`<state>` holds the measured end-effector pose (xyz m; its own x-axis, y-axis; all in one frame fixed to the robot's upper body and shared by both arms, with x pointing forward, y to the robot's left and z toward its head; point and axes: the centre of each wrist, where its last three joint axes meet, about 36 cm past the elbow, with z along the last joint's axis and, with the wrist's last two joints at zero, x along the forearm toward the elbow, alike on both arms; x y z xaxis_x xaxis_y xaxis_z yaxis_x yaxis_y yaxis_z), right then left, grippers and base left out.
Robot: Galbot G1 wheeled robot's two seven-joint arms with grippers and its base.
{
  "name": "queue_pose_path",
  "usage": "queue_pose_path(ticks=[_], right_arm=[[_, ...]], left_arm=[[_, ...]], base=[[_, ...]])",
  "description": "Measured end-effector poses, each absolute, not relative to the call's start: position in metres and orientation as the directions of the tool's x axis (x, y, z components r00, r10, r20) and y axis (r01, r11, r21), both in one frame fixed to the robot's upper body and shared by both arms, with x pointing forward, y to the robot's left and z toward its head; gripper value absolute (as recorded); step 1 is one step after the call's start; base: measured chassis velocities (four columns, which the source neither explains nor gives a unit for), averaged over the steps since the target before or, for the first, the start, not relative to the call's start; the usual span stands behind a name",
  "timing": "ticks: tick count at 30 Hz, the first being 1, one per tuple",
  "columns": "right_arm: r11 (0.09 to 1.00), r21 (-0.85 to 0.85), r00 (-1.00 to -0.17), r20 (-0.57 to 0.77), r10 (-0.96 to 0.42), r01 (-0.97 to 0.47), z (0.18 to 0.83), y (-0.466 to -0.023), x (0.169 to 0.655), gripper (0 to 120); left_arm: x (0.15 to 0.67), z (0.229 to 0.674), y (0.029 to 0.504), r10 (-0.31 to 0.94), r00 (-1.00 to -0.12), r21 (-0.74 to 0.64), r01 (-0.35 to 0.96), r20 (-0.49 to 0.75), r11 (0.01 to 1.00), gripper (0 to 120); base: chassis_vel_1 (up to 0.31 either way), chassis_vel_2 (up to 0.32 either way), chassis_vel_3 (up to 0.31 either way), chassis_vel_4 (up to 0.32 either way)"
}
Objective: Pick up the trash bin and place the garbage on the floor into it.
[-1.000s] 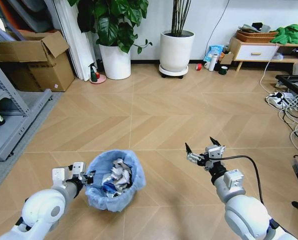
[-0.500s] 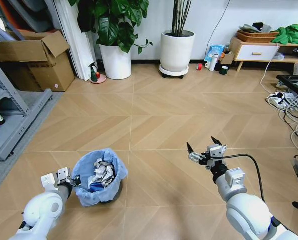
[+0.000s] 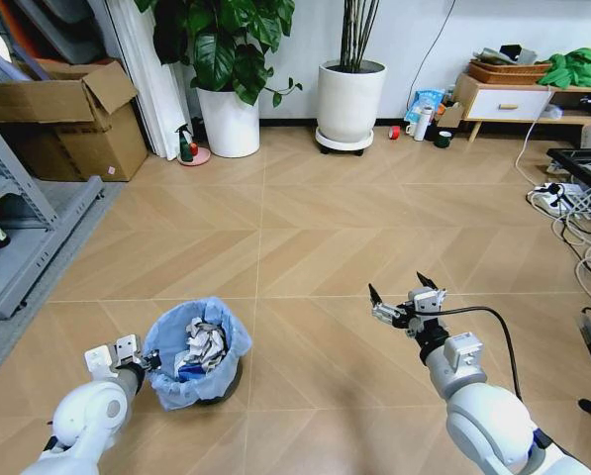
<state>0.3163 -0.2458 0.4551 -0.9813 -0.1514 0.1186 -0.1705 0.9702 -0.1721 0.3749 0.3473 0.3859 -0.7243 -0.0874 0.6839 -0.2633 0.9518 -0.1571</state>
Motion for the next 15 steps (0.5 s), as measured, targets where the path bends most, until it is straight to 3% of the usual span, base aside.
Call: queue_pose_path(ticks=[8, 10, 15], right_arm=[[0.969, -0.180, -0.982, 0.118, -0.147, -0.167, 0.455, -0.247, 0.317, 100], [0.970, -0.175, -0.982, 0.122, -0.147, -0.167, 0.453, -0.246, 0.317, 100], [0.971, -0.172, -0.981, 0.126, -0.148, -0.169, 0.452, -0.245, 0.316, 100]], left_arm=[[0.375, 0.385, 0.347, -0.079, -0.725, -0.161, -0.255, 0.685, 0.953, 1], [0.374, 0.386, 0.345, -0.069, -0.752, -0.172, -0.238, 0.656, 0.956, 16], [0.374, 0.393, 0.337, -0.072, -0.789, -0.180, -0.227, 0.610, 0.957, 34]], base=[[0.000, 0.000, 0.000, 0.000], [0.000, 0.000, 0.000, 0.000], [0.000, 0.000, 0.000, 0.000]])
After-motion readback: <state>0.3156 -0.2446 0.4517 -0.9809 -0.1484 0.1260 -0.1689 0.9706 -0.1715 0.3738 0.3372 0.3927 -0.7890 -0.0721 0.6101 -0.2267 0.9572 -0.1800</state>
